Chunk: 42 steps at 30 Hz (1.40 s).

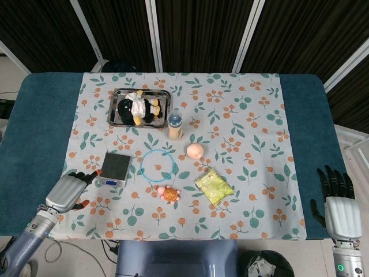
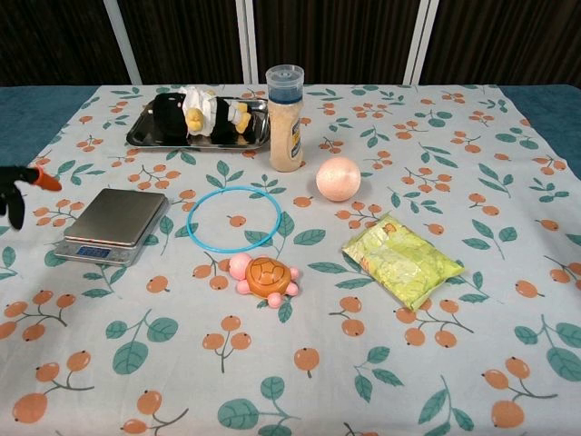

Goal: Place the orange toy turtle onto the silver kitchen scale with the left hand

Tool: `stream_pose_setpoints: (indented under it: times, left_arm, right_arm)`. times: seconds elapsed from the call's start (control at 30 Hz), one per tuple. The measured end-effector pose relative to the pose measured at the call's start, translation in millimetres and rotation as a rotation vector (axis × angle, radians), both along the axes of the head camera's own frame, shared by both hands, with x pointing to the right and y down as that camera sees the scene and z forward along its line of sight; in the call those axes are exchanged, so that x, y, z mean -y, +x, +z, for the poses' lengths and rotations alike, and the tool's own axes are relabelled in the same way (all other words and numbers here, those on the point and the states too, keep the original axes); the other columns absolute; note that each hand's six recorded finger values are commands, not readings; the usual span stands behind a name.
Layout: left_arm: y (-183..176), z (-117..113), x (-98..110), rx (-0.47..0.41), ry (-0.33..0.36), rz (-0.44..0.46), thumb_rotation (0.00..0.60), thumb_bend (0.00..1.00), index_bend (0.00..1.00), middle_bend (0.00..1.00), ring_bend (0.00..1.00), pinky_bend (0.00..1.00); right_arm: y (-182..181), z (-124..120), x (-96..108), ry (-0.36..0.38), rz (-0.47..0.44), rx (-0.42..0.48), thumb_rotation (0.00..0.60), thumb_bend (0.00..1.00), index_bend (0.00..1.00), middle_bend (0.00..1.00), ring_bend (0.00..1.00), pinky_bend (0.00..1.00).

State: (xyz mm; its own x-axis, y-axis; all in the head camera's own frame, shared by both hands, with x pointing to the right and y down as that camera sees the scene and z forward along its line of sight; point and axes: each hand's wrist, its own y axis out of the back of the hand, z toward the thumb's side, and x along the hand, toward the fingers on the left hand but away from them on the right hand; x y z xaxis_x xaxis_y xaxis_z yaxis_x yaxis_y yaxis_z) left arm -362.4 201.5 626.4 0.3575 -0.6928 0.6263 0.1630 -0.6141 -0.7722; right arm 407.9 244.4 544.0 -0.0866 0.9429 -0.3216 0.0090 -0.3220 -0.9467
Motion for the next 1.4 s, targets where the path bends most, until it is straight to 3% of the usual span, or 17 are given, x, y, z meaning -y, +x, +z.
stream_pose_setpoints:
  times: [0.23, 0.4, 0.53, 0.9, 1.4]
  left_arm:
    - [60.8, -38.5, 22.3, -0.130, 0.148, 0.121, 0.600, 0.07, 0.11, 0.14, 0.06, 0.19]
    - [104.6, -39.4, 36.0, -0.159, 0.154, 0.235, 0.600, 0.07, 0.11, 0.16, 0.08, 0.19]
    - [139.0, -29.4, 43.1, -0.169, 0.120, 0.306, 0.600, 0.07, 0.12, 0.19, 0.11, 0.20]
    - [201.0, 19.3, 40.4, -0.141, 0.024, 0.368, 0.600, 0.07, 0.13, 0.24, 0.15, 0.21]
    - [224.6, 58.9, 22.2, -0.076, -0.011, 0.426, 0.600, 0.11, 0.15, 0.29, 0.20, 0.23]
  right_arm:
    - [0.3, -2.4, -0.1, 0.006, 0.002, 0.004, 0.600, 0.50, 0.01, 0.00, 0.01, 0.00]
    - [1.8, -4.0, 0.2, 0.011, 0.007, 0.005, 0.600, 0.50, 0.01, 0.00, 0.01, 0.00]
    - [3.1, -4.9, 0.6, 0.014, 0.011, 0.006, 0.600, 0.50, 0.01, 0.00, 0.01, 0.00]
    - [1.6, 1.3, -0.1, -0.008, 0.005, 0.003, 0.600, 0.50, 0.01, 0.00, 0.01, 0.00]
    - [2.2, 4.5, 0.0, -0.016, 0.009, -0.004, 0.600, 0.50, 0.01, 0.00, 0.01, 0.00]
